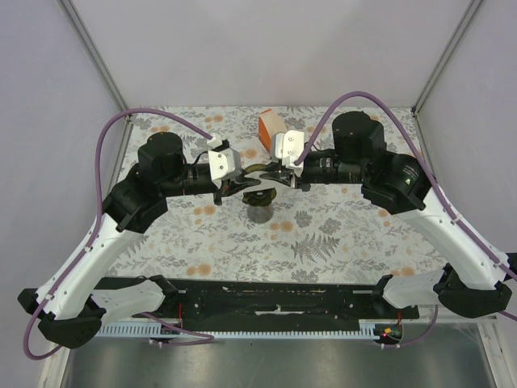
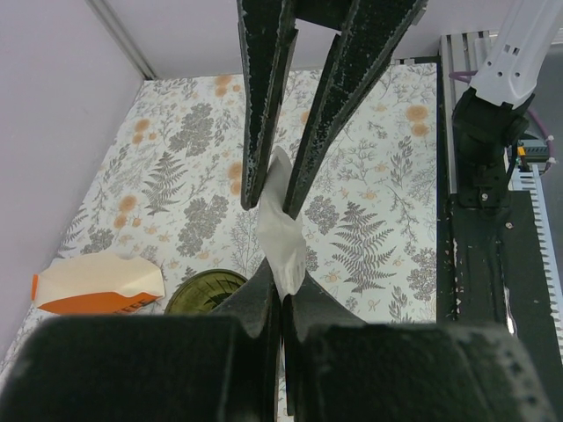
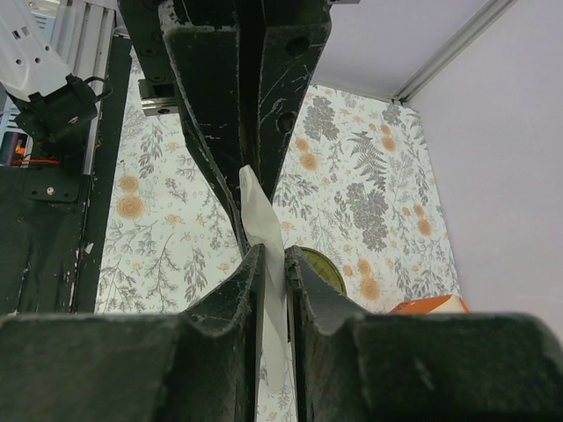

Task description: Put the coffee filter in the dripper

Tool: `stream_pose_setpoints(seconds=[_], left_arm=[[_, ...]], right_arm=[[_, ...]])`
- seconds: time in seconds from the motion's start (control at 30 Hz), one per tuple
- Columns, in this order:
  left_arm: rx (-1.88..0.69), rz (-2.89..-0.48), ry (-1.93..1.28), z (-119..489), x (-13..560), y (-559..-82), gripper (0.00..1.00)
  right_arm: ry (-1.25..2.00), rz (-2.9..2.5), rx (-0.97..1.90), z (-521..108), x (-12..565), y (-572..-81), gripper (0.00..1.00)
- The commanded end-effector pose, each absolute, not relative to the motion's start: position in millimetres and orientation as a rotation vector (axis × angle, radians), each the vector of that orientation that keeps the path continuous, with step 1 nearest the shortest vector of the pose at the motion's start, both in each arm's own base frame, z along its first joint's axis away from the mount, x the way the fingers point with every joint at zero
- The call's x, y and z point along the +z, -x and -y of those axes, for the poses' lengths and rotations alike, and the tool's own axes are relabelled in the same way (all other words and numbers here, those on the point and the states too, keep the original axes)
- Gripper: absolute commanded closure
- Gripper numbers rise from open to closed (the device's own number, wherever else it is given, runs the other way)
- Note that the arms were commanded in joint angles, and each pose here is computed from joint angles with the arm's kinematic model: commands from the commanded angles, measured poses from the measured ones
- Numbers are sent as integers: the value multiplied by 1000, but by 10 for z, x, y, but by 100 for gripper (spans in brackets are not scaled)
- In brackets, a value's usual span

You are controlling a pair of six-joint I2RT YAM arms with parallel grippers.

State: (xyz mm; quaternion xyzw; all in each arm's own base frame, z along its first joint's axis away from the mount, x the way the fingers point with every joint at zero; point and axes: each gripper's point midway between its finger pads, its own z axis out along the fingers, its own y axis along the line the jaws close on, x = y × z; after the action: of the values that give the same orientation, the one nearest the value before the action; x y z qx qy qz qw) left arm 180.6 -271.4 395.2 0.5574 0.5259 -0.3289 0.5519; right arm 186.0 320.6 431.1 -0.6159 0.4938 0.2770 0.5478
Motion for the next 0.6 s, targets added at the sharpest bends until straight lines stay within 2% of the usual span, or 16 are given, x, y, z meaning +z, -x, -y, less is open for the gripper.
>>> stream_pose_setpoints(seconds=[0.0,0.3,0.57], left_arm=[[-782,-1177,-1349,2711,4054,-1717,98],[-787,-1177,-1352,2717,4044,-1713,98],[-787,-1175,-1355,2716,4036,-1710,98]], right_arm=[[1379,-1107,648,-3166,4649,-1875,78],[1372,-1122,654,-3161,4628,-1887,78],[1385,-1125,674,-3167,4593,-1887,83]])
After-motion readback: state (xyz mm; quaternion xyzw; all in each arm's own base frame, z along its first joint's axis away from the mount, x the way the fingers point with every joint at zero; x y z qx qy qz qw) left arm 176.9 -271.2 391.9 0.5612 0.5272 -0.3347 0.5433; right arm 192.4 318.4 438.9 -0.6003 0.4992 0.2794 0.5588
